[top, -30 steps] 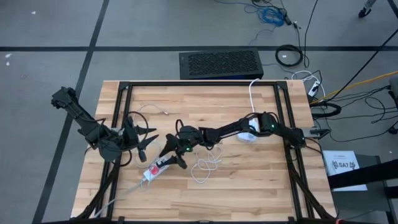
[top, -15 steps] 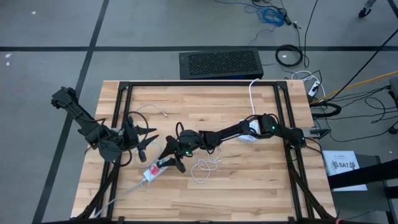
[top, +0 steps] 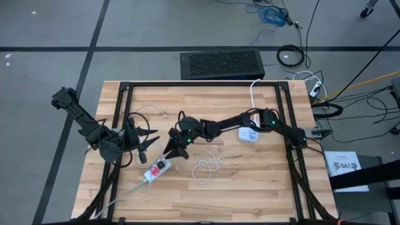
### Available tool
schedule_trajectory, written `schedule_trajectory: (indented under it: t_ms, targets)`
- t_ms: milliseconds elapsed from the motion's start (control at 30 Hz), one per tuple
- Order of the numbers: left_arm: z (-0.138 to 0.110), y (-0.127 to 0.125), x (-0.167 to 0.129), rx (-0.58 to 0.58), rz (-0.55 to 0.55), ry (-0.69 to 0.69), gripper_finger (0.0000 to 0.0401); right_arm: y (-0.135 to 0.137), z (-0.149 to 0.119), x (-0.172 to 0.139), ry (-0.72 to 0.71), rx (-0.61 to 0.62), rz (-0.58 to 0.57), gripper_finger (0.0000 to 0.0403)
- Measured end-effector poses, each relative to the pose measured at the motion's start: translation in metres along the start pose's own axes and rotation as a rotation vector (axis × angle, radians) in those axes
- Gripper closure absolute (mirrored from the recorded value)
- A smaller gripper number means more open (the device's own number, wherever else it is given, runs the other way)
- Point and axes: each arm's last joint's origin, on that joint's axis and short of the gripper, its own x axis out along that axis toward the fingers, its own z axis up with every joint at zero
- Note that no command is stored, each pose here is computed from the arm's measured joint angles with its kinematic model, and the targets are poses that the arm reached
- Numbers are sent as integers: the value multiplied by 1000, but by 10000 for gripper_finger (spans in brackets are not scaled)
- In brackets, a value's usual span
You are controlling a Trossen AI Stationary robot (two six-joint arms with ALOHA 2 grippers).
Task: Insert USB
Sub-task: Insert the top right white cable charger into the black adapter charger
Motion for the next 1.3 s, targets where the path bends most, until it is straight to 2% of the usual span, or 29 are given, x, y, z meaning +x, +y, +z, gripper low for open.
schedule_trajectory:
  t_ms: [100, 200, 333, 467, 567, 667, 767, 967, 1133, 1300]
  targets:
    - [0, 0, 0, -1, -1, 0, 272, -6, 1, -6, 41, 73, 41, 222]
    - [0, -1, 0, -20, -22, 8, 272, -13, -1, -11, 109, 203, 50, 222]
    - [0, -1, 0, -36, -49, 18, 272, -23, -18, -17, 252, 362, -39, 222]
    - [-1, -2, 0, -49, -58, 22, 272, -9, -32, -16, 383, 349, -147, 222]
    - [-1, -2, 0, -46, -70, 30, 272, 9, -37, -18, 455, 275, -315, 222]
    - [-1, -2, 0, -44, -72, 32, 272, 32, -31, -22, 465, 193, -476, 222]
    - [-2, -2, 0, -42, -76, 35, 272, 46, -28, -22, 454, 151, -582, 222]
    - [-2, -2, 0, -40, -75, 37, 272, 56, -35, -8, 392, 215, -568, 222]
    - [-2, -2, 0, -41, -92, 43, 272, 59, -37, -4, 303, 243, -697, 230]
    - [-2, -2, 0, -40, -95, 45, 272, 56, -47, 1, 278, 303, -765, 231]
